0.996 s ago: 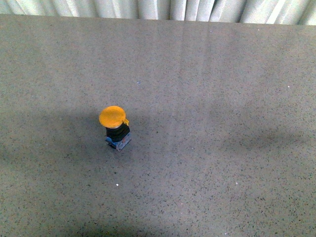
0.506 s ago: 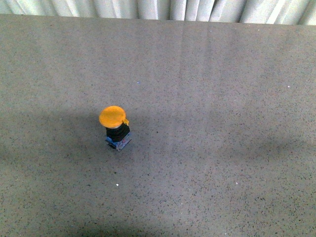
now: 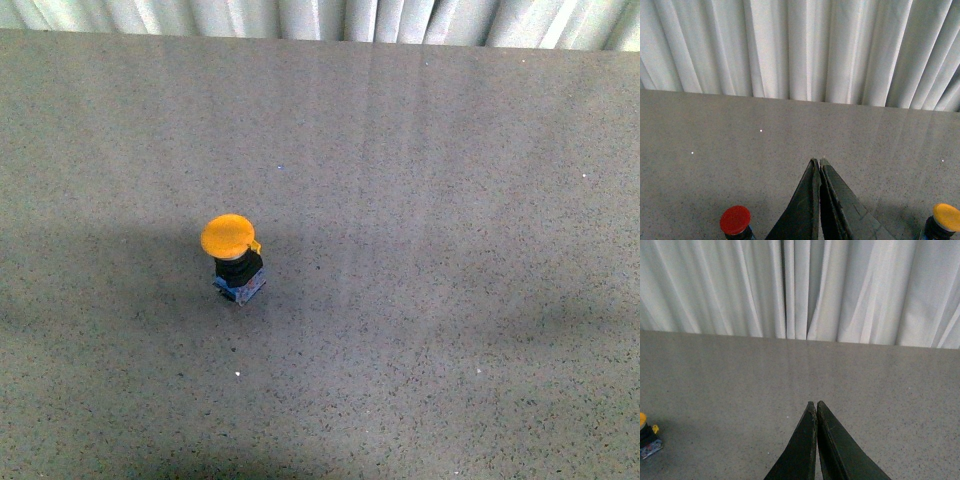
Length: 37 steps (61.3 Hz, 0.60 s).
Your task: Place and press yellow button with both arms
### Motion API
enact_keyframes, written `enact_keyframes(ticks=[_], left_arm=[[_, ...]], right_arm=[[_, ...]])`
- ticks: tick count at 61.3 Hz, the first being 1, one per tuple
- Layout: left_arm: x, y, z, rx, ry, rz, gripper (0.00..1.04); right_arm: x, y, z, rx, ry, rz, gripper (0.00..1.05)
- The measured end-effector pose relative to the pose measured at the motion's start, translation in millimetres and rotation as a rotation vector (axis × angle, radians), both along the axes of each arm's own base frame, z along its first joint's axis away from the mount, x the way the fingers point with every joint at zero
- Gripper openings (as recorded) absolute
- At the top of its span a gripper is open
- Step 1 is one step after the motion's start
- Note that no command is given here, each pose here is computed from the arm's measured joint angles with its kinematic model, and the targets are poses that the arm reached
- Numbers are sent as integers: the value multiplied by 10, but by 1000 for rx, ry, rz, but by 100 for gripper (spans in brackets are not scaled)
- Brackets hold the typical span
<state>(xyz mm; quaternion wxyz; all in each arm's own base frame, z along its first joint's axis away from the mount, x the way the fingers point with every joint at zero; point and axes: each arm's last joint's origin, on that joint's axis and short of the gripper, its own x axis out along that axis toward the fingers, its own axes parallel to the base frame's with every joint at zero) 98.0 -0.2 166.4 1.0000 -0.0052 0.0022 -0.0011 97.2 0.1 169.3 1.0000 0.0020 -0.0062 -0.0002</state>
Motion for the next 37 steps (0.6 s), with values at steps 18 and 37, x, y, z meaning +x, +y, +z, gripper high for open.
enact_keyframes(ticks=[18,37], left_arm=[[0,0,0,0,0,0,39],[0,0,0,2,0,0,97]], right_arm=[[-2,0,1,0,-2,0,37],[-2,0,1,0,-2,0,96]])
